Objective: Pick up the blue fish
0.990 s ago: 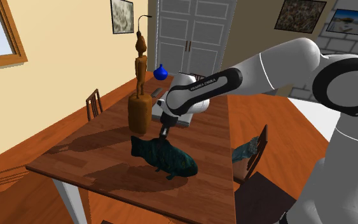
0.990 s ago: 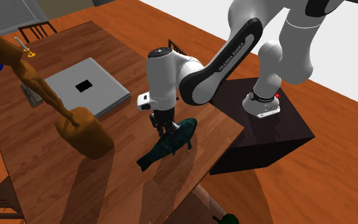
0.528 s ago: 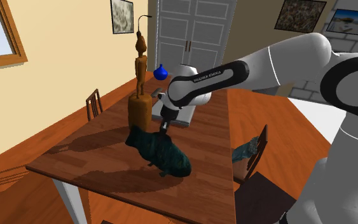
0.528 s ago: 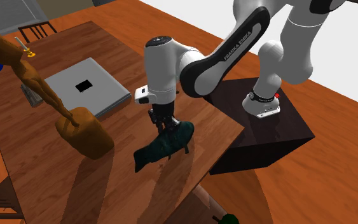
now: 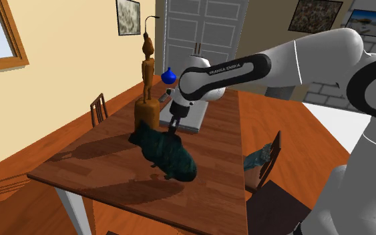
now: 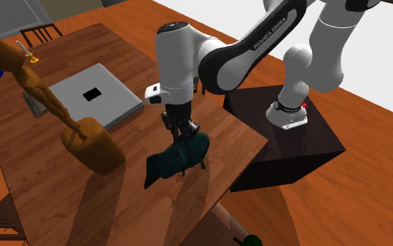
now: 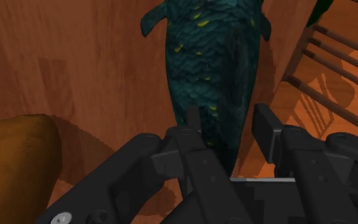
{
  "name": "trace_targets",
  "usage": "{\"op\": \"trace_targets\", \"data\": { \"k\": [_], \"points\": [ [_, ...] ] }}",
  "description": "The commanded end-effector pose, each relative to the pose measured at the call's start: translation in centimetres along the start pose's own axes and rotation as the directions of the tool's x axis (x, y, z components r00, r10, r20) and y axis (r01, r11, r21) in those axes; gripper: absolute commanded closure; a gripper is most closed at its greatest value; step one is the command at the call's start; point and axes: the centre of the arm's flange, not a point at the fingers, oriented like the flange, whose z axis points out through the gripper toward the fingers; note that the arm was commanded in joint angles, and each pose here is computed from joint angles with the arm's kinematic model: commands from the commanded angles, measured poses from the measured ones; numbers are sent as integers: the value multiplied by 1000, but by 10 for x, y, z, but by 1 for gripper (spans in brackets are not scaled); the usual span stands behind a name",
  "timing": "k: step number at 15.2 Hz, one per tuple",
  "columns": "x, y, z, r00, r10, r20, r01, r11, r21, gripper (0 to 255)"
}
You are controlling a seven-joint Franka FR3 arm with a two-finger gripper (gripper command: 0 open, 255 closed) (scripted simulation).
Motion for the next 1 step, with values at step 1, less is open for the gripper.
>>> {"op": "trace_targets", "data": {
  "k": [1],
  "points": [
    [2,0,-4,1000,0,-3,0,1000,-1,255]
  ]
}}
